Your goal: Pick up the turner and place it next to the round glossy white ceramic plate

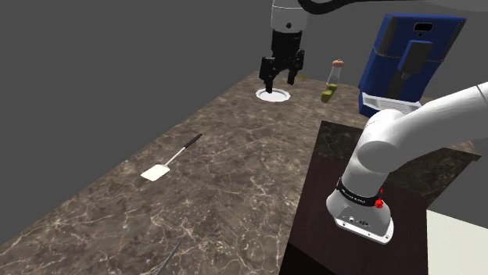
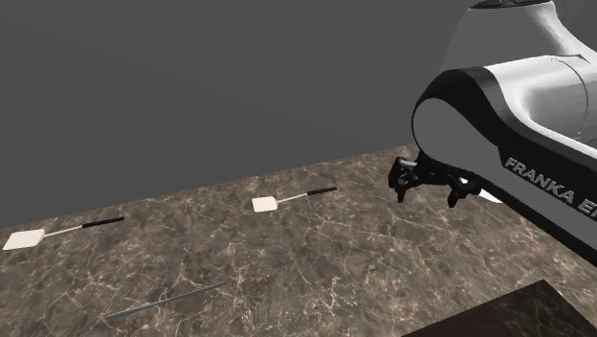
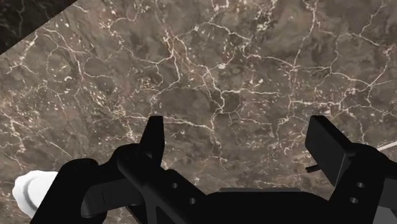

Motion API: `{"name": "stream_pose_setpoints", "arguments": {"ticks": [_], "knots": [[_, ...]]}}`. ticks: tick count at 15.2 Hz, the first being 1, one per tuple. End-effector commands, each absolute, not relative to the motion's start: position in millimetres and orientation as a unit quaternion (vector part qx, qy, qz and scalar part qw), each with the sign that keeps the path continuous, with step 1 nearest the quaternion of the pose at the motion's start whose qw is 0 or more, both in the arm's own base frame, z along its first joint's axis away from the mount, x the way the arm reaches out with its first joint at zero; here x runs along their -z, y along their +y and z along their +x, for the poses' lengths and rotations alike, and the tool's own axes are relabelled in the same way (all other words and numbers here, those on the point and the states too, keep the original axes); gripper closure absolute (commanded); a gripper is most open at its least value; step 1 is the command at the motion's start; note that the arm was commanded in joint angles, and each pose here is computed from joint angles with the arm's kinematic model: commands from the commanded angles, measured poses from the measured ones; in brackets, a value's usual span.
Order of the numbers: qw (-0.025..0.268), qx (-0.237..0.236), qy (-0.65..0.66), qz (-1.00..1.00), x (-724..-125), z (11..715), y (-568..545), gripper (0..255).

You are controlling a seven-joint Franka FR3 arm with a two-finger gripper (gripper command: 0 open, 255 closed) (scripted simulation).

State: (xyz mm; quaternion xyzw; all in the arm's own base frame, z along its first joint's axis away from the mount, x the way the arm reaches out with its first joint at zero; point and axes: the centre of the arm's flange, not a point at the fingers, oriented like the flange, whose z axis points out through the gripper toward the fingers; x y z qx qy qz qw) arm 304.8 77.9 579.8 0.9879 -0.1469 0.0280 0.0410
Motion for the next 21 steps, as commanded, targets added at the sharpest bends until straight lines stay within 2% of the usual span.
{"name": "stream_pose_setpoints", "arguments": {"ticks": [1,11,21], "knots": [[0.039,-0.028,-0.183,0.982,-567.1,314.5,98.7,0],[0.034,-0.028,-0.345,0.938,-501.6,375.2,195.7,0],[0.028,-0.027,-0.496,0.867,-438.8,465.5,268.2,0]]}}
